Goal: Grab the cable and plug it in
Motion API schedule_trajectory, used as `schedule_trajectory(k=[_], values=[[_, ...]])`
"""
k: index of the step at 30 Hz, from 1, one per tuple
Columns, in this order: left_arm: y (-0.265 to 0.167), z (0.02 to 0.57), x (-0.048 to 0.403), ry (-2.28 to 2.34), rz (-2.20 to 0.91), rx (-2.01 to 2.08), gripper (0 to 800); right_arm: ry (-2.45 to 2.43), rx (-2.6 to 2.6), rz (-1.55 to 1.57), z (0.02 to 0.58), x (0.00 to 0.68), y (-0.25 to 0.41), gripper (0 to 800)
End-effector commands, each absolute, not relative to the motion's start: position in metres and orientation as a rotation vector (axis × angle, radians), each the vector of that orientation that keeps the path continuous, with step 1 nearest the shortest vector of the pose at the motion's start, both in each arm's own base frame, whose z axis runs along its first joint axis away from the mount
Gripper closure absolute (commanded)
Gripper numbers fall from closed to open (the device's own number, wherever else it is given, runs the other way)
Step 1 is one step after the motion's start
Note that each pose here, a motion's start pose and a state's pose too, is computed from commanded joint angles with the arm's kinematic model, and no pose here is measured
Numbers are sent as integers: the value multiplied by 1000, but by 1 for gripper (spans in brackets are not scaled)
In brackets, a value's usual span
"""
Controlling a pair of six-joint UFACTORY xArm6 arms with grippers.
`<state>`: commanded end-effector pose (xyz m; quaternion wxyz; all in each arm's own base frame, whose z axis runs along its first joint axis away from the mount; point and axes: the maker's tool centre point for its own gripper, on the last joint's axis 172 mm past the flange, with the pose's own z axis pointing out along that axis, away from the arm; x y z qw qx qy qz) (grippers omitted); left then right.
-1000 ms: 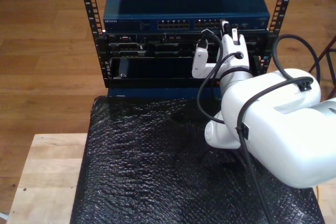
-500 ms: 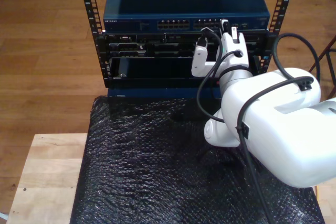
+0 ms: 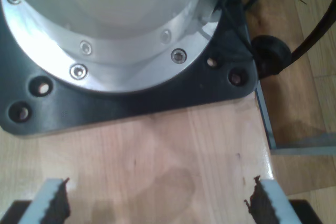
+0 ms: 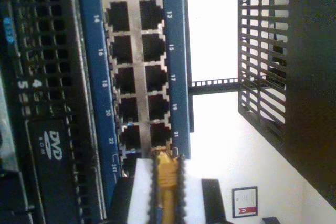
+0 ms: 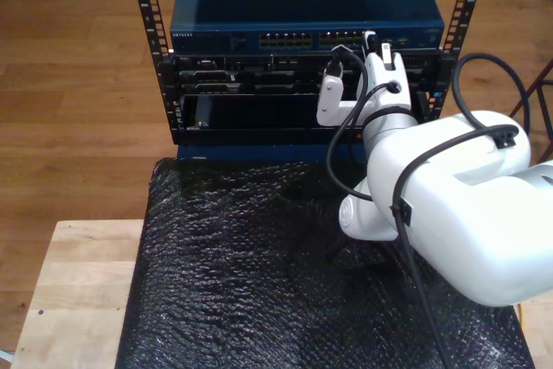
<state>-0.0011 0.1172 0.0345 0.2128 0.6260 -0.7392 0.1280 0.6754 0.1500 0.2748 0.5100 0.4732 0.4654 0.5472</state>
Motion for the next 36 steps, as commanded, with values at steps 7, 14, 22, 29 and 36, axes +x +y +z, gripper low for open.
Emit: schedule_trajectory(k=[7,14,22,29,36], values=[[117,34,-1,-2054,356,1737,0,1123,1146,1317,274,676,148,506],[117,34,-1,-2054,356,1737,0,1175,1178,1320,268,670,152,425],[117,34,-1,-2054,356,1737,0,1231,1216,1296,270,644,148,388],[117,34,-1,-2054,356,1737,0,1307,1245,1284,270,618,158,365],[117,34,-1,-2054,356,1737,0,1373,1302,1261,280,599,154,307]])
